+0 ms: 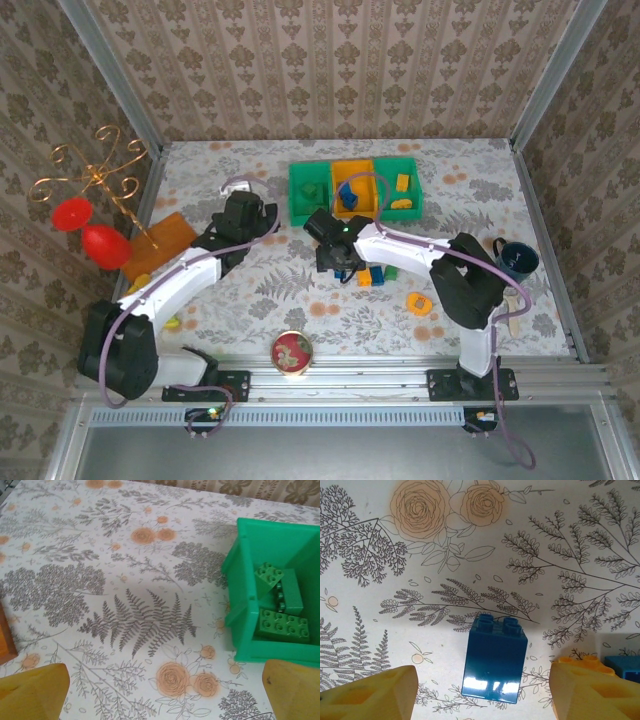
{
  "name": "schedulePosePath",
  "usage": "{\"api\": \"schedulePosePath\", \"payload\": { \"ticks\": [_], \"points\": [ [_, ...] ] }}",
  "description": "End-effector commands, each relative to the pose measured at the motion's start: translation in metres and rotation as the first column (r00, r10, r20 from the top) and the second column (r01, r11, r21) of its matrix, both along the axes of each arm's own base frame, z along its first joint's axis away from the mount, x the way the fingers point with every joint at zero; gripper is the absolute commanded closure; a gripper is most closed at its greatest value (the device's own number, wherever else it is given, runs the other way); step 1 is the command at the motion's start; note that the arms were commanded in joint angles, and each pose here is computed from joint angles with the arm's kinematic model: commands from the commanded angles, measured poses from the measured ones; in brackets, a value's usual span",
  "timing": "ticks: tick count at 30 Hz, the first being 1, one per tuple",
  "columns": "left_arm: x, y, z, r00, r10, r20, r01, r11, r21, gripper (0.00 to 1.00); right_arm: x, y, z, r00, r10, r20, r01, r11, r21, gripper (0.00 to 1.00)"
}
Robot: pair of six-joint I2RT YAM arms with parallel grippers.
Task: Sort the legos into containers by color
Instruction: Pick up the lego from the center of the table.
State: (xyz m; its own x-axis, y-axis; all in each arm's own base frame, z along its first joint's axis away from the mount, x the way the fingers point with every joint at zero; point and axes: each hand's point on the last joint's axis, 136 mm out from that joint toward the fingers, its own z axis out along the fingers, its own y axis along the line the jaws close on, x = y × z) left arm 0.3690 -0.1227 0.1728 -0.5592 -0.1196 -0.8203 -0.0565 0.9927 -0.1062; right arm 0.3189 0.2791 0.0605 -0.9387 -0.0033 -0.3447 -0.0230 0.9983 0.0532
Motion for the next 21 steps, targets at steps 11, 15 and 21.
{"api": "schedulePosePath", "payload": {
  "ticks": [11, 15, 21],
  "points": [
    [-0.007, 0.005, -0.014, 0.999, 0.018, -0.041, -0.021, 0.997, -0.068, 0.0, -0.005, 0.006, -0.023, 0.997, 0.022, -0.073, -0.025, 0.999, -0.031, 0.39],
    [-0.008, 0.006, -0.014, 0.999, 0.02, -0.041, -0.023, 0.998, -0.067, 0.0, -0.002, 0.01, -0.026, 0.997, 0.034, -0.074, -0.037, 0.999, -0.032, 0.43],
    [-0.006, 0.016, -0.016, 0.998, 0.048, -0.048, -0.051, 0.996, -0.068, 0.0, 0.001, 0.013, -0.034, 0.995, 0.043, -0.093, -0.049, 0.997, -0.059, 0.48]
  ]
}}
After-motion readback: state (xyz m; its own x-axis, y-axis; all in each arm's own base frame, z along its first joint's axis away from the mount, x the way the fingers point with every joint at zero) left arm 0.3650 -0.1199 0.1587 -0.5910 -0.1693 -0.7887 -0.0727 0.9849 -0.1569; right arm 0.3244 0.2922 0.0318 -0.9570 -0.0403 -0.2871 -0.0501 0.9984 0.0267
